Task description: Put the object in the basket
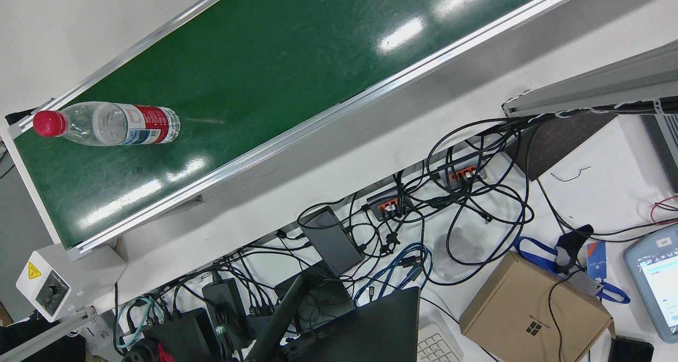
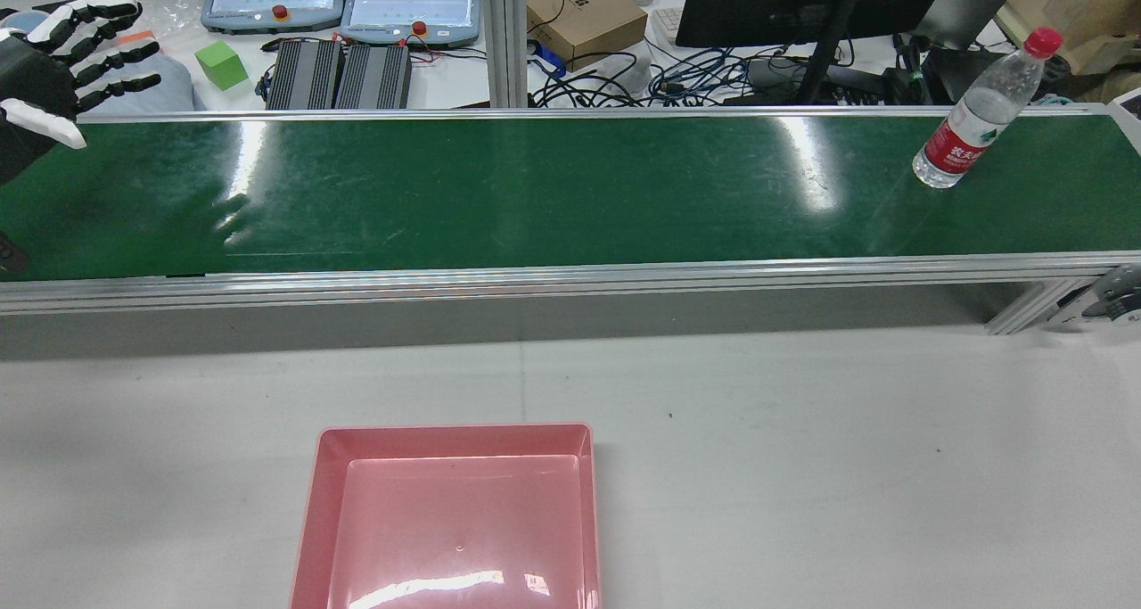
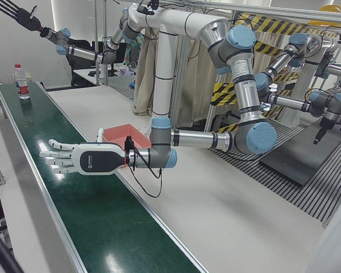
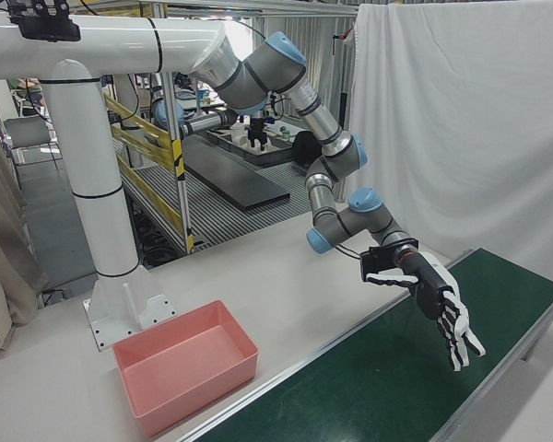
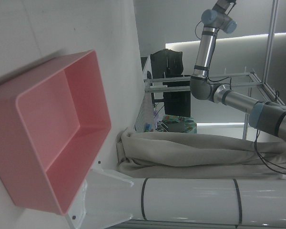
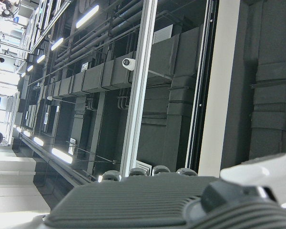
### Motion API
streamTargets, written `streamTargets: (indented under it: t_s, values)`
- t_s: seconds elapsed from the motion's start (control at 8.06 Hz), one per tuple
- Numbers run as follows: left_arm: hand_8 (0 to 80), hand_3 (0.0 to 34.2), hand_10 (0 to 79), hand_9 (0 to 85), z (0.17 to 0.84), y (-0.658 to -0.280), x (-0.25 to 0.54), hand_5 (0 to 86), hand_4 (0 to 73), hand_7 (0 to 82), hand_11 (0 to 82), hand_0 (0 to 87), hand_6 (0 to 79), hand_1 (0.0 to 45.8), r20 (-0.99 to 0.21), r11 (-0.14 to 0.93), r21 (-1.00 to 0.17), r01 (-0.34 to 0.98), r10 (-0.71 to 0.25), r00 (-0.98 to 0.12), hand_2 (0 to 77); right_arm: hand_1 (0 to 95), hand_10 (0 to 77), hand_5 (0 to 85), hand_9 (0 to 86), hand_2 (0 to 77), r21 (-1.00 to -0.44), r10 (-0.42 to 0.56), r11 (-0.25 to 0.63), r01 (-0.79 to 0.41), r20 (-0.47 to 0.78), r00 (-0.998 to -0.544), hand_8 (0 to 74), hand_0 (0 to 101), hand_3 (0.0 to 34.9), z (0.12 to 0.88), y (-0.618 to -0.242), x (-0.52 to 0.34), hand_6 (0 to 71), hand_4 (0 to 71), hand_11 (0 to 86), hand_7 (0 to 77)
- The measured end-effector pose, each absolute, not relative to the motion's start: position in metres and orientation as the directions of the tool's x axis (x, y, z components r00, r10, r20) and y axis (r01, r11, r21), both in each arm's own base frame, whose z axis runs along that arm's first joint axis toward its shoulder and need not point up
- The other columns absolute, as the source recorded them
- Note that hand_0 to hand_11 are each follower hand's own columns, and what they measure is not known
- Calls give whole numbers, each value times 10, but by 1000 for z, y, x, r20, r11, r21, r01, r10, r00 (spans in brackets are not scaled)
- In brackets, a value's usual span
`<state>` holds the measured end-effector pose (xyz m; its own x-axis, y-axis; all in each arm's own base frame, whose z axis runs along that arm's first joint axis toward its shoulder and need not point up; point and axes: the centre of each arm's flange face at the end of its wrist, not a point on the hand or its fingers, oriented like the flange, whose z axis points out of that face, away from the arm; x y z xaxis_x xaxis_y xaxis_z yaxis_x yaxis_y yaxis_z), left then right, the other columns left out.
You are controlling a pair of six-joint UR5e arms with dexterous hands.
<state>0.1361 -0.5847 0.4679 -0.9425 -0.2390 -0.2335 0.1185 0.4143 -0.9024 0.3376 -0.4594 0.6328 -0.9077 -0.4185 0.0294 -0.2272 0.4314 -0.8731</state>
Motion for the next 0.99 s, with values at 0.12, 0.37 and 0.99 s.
streamTargets:
  t_s: [0.12,0.37,0.99]
  values:
    - [98,110,76,104,468,-585,135,289,11,38,125,553,49,49,-233,414,-902,118,-238,-943,5,0,0,0,0,5,-873,-418,432,-227,29,-908,0,3,2,633,-459,338,0,5,0,5]
    - [98,118,76,104,468,-585,135,289,11,38,131,553,49,60,-233,414,-902,118,-238,-943,5,0,0,0,0,11,-873,-418,432,-227,29,-908,0,3,2,633,-459,338,0,5,0,5]
    - [115,118,87,114,468,-586,133,289,33,38,142,553,60,60,-232,415,-902,119,-232,-945,5,0,0,0,0,5,-873,-418,432,-227,29,-908,0,1,2,633,-459,338,0,5,0,5]
